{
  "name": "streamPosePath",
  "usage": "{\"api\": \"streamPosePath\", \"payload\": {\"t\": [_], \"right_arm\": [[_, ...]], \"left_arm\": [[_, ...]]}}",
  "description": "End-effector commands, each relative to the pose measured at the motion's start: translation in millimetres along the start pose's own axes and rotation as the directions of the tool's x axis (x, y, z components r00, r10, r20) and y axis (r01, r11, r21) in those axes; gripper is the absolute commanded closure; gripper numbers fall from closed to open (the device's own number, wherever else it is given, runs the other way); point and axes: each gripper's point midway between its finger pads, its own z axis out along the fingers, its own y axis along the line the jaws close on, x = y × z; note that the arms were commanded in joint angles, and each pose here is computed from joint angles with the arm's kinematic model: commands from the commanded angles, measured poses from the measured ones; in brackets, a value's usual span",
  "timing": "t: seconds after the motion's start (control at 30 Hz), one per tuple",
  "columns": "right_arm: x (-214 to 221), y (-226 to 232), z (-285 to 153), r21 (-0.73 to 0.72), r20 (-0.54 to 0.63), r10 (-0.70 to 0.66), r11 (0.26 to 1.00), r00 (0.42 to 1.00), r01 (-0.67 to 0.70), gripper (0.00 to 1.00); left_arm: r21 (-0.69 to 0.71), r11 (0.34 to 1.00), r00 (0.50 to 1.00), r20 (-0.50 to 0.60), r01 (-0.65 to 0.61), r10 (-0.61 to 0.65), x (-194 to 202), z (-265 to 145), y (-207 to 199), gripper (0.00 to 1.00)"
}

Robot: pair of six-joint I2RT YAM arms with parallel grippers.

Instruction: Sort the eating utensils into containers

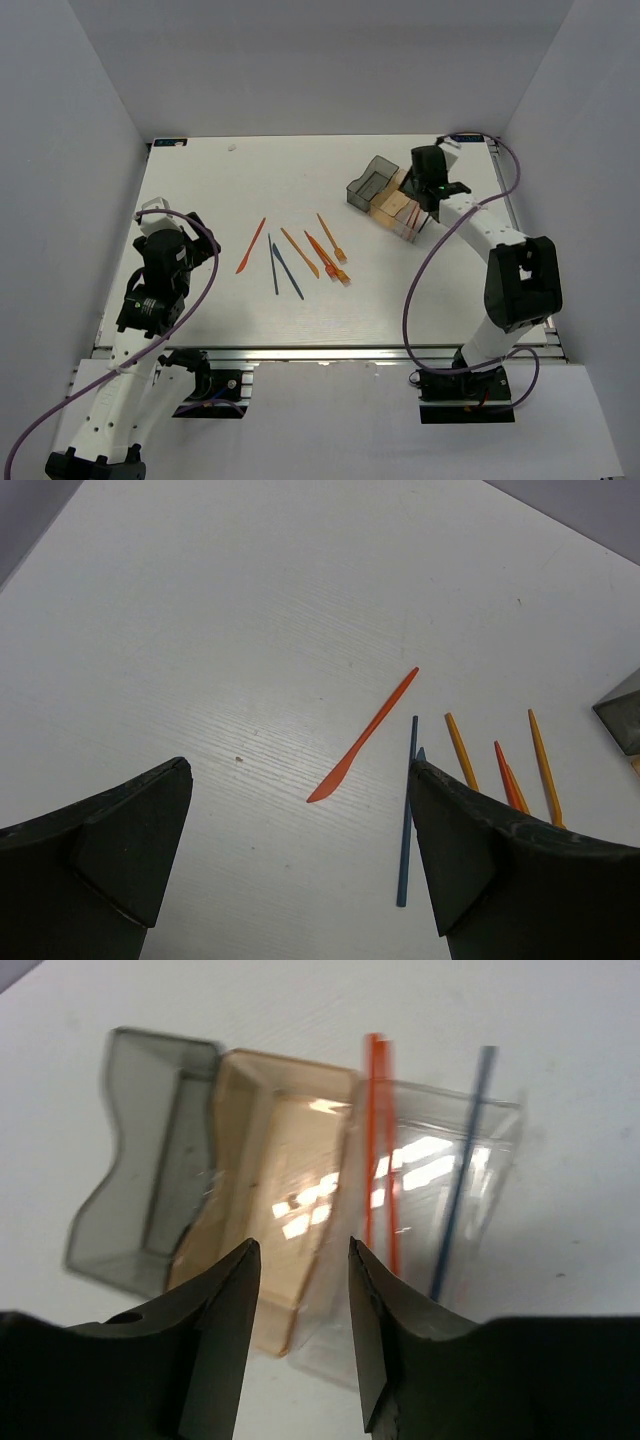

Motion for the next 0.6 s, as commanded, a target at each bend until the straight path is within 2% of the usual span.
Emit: {"api": "streamPosePath", "payload": {"t": [0.0, 0.13, 0.17, 0.23, 0.27, 0.33, 0.37, 0.4, 0.43, 0.47, 0.5, 0.53, 0.57], "right_arm": [[-6, 75, -45, -0.19, 0.055, -0.125, 0.973, 0.991, 0.134, 0.53], [66, 137, -82, -0.336, 0.013, -0.314, 0.893, 0.949, 0.299, 0.5], [103, 156, -95, -0.371, -0.006, -0.388, 0.857, 0.922, 0.359, 0.49], [131, 176, -110, -0.395, -0.023, -0.461, 0.819, 0.887, 0.415, 0.41], [167, 188, -118, -0.417, -0.039, -0.528, 0.78, 0.848, 0.466, 0.38], [177, 211, -130, -0.409, -0.008, -0.556, 0.76, 0.831, 0.505, 0.38], [206, 213, -134, -0.407, -0.026, -0.61, 0.73, 0.792, 0.549, 0.38], [212, 219, -137, -0.406, -0.02, -0.621, 0.721, 0.784, 0.561, 0.4], [214, 233, -143, -0.426, -0.01, -0.618, 0.714, 0.786, 0.555, 0.44], [239, 234, -143, -0.449, -0.037, -0.657, 0.684, 0.753, 0.575, 0.47], [246, 239, -146, -0.462, -0.041, -0.666, 0.674, 0.745, 0.577, 0.56], [247, 250, -149, -0.476, -0.037, -0.663, 0.67, 0.748, 0.57, 0.59], [265, 250, -146, -0.477, -0.057, -0.684, 0.659, 0.728, 0.582, 0.6]], "left_arm": [[0.0, 1.0, 1.0, 0.004, -0.005, 0.005, -1, -1, 0, 0.02], [-0.018, 1.0, 1.0, 0.005, -0.004, 0.004, -2, -1, 3, 0.02], [-0.029, 1.0, 1.0, 0.008, -0.001, 0.001, -3, -1, 5, 0.02], [-0.044, 0.999, 1.0, 0.022, 0.005, -0.004, -5, -3, 8, 0.02], [-0.043, 0.999, 1.0, 0.029, 0.01, -0.009, -6, -4, 8, 0.02], [-0.039, 0.999, 1.0, 0.029, 0.01, -0.009, -6, -4, 8, 0.02], [-0.043, 0.999, 1.0, 0.025, 0.008, -0.007, -5, -3, 8, 0.02], [-0.044, 0.999, 1.0, 0.022, 0.008, -0.007, -5, -3, 9, 0.02], [-0.046, 0.999, 1.0, 0.022, 0.007, -0.006, -5, -3, 9, 0.02], [-0.049, 0.999, 1.0, 0.02, 0.006, -0.005, -5, -3, 9, 0.02], [-0.051, 0.999, 1.0, 0.022, 0.008, -0.007, -6, -3, 9, 0.02], [-0.052, 0.999, 1.0, 0.024, 0.009, -0.008, -6, -3, 10, 0.02], [-0.053, 0.999, 1.0, 0.028, 0.01, -0.009, -7, -4, 10, 0.02]]}}
